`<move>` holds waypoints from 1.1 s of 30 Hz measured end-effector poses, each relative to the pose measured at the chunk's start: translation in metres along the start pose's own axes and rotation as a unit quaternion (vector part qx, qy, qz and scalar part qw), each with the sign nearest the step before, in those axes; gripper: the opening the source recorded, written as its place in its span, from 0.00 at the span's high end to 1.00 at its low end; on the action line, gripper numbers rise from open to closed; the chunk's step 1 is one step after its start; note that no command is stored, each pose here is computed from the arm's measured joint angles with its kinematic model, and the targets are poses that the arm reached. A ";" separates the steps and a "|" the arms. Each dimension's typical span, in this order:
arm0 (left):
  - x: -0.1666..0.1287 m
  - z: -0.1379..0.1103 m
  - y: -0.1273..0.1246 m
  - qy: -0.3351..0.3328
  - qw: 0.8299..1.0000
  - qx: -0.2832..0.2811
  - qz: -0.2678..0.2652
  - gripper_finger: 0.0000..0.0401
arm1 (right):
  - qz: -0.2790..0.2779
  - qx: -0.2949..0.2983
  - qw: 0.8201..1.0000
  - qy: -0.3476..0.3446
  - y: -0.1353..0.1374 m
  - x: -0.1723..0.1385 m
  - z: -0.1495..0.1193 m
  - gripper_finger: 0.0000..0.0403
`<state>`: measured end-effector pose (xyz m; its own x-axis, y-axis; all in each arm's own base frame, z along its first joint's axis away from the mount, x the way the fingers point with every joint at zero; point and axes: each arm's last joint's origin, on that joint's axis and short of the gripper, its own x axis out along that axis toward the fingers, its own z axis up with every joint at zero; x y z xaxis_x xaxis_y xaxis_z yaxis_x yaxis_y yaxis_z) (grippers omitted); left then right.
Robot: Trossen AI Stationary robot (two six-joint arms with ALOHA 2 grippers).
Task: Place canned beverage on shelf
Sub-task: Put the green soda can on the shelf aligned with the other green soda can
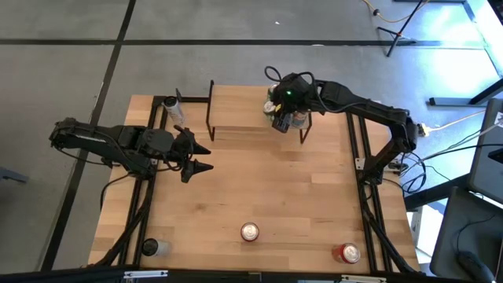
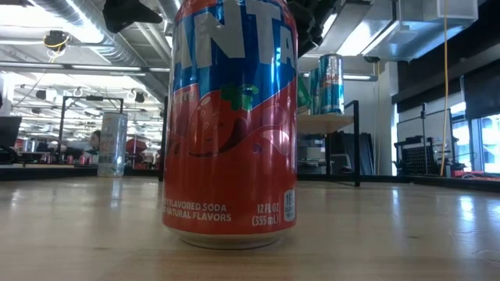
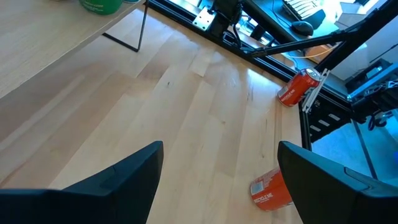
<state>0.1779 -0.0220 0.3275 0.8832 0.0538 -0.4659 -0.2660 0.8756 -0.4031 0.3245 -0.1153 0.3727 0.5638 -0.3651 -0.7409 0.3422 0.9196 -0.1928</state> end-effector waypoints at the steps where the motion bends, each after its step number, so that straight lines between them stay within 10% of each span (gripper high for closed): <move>1: 0.000 0.000 0.000 0.000 1.000 0.000 0.000 0.23 | 0.000 0.001 1.000 -0.004 0.000 0.001 0.001 0.49; 18: 0.002 0.001 0.001 -0.010 1.000 0.011 0.020 0.23 | 0.000 0.002 1.000 -0.003 0.000 0.001 0.001 0.49; 33: 0.081 0.053 0.050 -0.021 0.993 0.044 0.111 0.23 | 0.000 0.002 1.000 -0.003 0.000 0.001 0.001 0.49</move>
<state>0.2566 0.0521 0.3115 0.8228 0.2684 -0.5009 -0.4226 0.8783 -0.2236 0.3259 -0.1157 0.3722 0.5683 -0.3666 -0.7367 0.3454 0.9188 -0.1908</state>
